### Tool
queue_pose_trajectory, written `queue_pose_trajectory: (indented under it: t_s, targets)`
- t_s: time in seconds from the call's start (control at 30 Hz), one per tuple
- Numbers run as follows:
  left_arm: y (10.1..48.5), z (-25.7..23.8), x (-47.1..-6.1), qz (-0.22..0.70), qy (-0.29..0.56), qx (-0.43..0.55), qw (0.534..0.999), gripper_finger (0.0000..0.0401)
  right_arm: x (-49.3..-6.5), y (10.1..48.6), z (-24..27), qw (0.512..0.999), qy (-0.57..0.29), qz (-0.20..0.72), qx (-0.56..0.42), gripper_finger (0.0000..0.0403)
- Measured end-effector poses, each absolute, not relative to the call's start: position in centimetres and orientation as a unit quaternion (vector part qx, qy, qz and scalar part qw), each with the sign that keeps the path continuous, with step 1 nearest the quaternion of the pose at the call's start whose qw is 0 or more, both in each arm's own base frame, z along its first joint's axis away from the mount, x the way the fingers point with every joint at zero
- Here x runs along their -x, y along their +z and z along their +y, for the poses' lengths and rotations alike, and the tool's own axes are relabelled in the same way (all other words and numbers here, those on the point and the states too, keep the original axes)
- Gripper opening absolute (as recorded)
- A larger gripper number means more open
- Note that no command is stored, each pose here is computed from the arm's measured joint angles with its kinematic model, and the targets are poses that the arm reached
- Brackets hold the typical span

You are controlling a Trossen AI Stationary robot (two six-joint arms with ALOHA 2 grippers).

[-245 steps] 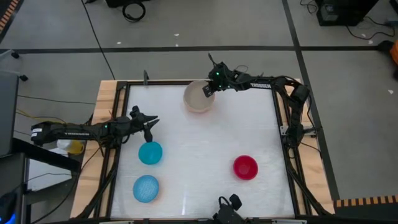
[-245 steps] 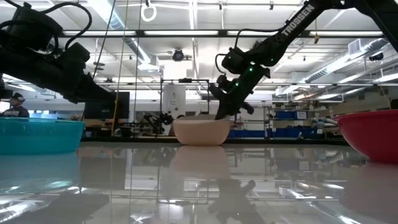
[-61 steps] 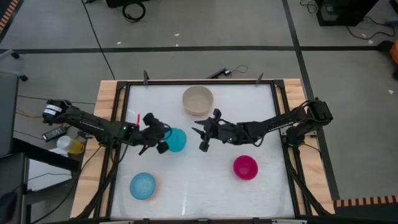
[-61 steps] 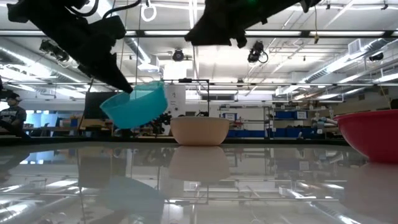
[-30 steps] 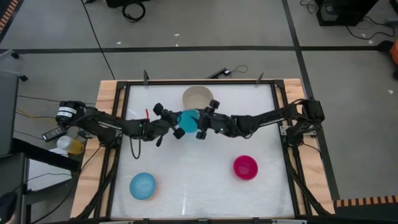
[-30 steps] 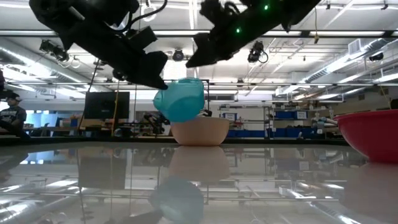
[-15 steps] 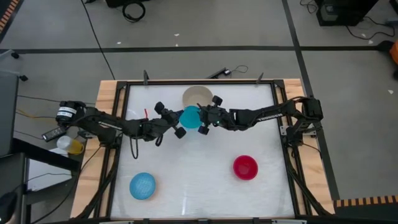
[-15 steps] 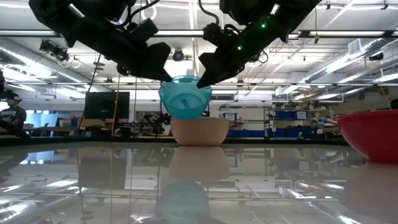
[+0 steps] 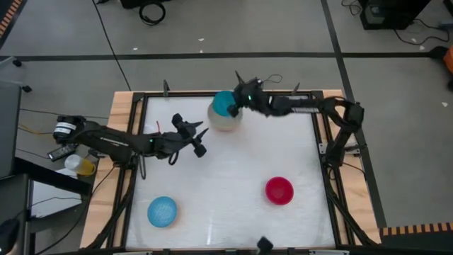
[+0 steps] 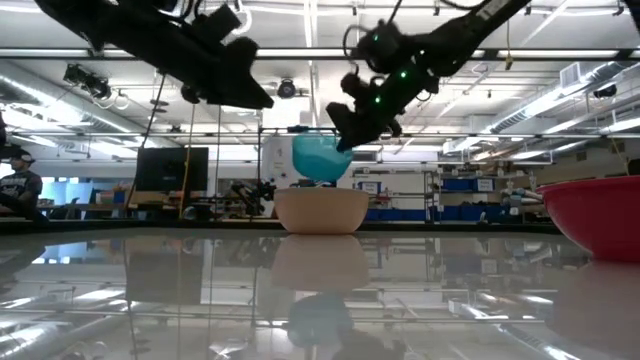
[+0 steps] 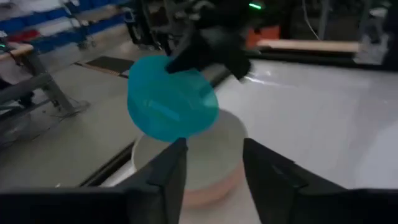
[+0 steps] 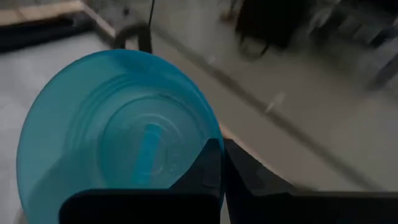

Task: Nest bowls inside each other
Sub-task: Stack the transparent blue bowl on top of the white bowl

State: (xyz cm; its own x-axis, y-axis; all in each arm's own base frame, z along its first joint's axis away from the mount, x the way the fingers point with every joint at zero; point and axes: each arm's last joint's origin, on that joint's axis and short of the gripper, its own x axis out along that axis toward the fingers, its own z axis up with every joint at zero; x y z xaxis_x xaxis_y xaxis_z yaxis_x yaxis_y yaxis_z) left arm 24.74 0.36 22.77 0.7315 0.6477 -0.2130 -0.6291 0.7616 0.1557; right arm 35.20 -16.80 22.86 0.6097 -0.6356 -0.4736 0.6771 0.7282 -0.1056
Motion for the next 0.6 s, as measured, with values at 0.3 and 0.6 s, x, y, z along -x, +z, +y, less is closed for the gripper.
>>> queue_pose_trajectory:
  t_s: [0.3,0.6]
  targets:
    - [23.9,-0.4,-22.0,0.172,0.256,-0.003,0.951,0.0189,-35.7,20.0,-19.9,0.876,-0.267,0.370,-0.157,0.0011]
    - [22.8,-0.6,-21.0,0.247,0.218,0.028,0.944,0.0190,-36.5,18.7,-20.0,0.879,-0.251,0.362,-0.181,0.0072]
